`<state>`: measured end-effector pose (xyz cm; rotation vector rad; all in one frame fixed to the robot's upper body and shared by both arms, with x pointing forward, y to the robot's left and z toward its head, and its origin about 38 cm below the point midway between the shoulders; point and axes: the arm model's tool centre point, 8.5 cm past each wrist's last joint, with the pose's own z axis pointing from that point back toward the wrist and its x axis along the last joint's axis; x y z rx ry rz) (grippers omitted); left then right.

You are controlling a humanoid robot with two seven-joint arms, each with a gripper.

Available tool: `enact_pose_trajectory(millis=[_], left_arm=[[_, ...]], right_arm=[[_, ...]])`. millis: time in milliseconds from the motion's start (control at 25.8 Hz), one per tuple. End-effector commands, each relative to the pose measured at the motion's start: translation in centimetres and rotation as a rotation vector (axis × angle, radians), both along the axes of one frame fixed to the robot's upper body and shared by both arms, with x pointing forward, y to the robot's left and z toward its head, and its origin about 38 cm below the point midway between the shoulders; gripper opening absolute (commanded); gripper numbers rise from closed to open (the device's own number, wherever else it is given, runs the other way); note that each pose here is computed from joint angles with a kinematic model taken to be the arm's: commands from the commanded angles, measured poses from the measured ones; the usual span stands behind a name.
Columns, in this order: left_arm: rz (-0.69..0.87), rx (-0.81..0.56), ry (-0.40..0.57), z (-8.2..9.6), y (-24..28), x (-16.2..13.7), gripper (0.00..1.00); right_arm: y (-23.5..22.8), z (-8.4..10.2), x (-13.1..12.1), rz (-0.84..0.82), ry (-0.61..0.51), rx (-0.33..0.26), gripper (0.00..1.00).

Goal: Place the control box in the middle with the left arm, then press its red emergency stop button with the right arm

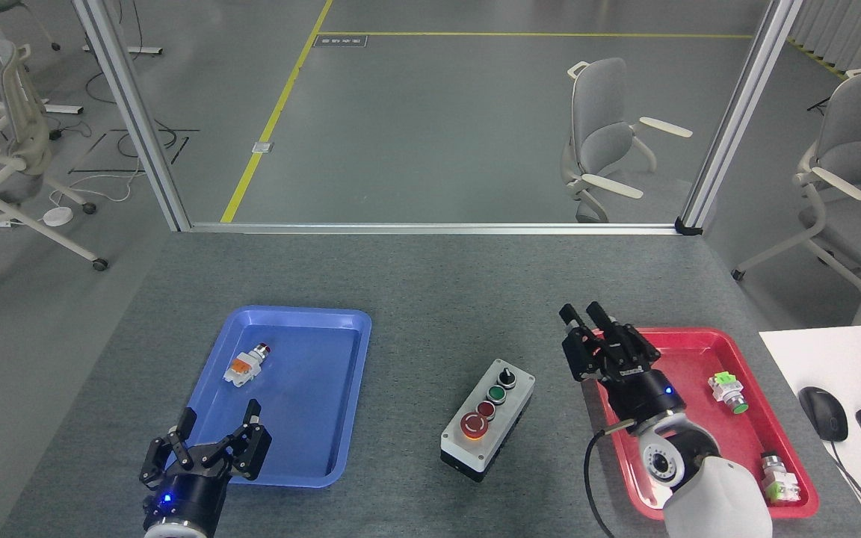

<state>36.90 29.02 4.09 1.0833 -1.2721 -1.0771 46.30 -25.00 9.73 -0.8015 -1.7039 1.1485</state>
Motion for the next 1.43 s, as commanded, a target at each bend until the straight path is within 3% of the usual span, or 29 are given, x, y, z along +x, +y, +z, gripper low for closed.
enact_pose_trajectory(millis=[0, 77, 232, 348, 465, 697, 1123, 1394], left_arm=[[0.001, 0.0, -0.001, 0.0, 0.0, 0.0, 0.99], [-0.001, 0.0, -0.001, 0.0, 0.0, 0.0, 0.99], [-0.001, 0.0, -0.001, 0.0, 0.0, 0.0, 0.99], [-0.001, 0.0, -0.001, 0.0, 0.0, 0.0, 0.99], [-0.001, 0.0, -0.001, 0.0, 0.0, 0.0, 0.99], [-0.001, 0.0, -0.001, 0.0, 0.0, 0.0, 0.99], [0.001, 0.0, -0.001, 0.0, 0.0, 0.0, 0.99], [0.001, 0.0, -0.001, 0.0, 0.0, 0.0, 0.99]], right_arm=[[-4.6, 1.6, -0.2, -0.144, -0.092, 0.02, 0.99], [-5.9, 2.0, -0.7, -0.243, -0.149, 0.035, 0.99], [-7.8, 0.3, -4.5, -0.559, -0.179, -0.081, 0.99], [-6.6, -2.2, -8.4, -0.722, -0.176, -0.1, 0.99], [-5.7, -3.4, -10.3, -0.685, -0.167, -0.1, 0.99], [-5.4, -4.0, -10.3, -0.662, -0.12, -0.09, 0.99], [-4.3, -7.2, -9.7, -0.524, 0.21, -0.137, 0.99], [-4.3, -5.9, -8.4, -0.495, 0.18, -0.136, 0.99]])
